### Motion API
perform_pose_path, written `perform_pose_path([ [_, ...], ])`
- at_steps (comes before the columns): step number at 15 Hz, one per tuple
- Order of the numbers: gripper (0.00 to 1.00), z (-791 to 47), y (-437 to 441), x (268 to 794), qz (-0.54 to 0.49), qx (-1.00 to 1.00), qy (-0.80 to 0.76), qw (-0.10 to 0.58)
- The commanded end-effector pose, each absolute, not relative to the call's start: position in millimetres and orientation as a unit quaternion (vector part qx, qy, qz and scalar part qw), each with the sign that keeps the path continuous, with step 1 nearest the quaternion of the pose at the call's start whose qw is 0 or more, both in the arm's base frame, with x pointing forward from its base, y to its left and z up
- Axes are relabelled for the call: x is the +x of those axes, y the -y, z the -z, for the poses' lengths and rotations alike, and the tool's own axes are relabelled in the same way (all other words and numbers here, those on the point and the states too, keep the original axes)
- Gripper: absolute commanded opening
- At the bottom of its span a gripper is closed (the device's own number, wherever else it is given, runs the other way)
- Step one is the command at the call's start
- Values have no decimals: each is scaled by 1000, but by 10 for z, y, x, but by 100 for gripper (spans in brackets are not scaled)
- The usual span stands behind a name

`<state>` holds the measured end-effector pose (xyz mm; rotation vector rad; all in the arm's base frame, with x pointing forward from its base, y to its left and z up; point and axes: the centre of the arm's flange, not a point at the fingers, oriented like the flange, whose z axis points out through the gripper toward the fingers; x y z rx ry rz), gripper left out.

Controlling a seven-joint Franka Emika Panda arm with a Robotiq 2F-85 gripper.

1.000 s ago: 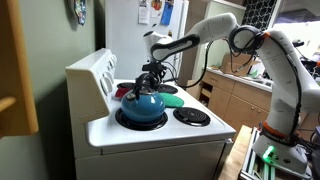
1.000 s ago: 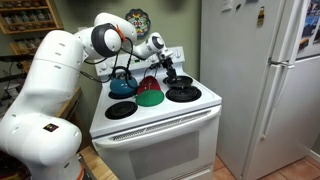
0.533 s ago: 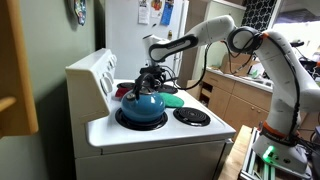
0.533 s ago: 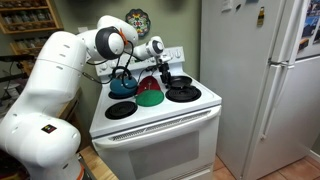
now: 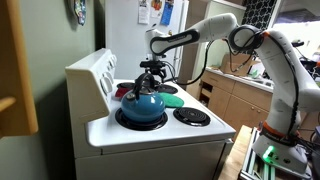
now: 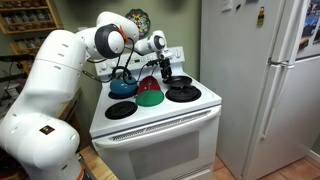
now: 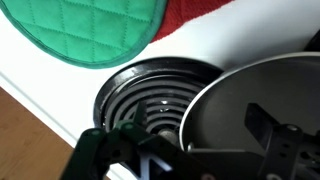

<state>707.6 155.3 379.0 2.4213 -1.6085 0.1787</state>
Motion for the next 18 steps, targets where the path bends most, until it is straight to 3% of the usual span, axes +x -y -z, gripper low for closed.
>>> perform_pose_path([
  [1, 100, -3796, -1549, 7076, -61, 826, 548, 114],
  [9, 100, -3848, -1173, 7517, -145, 700, 699, 33],
  [18, 100, -3848, -713, 7352, -158, 661, 730, 71],
])
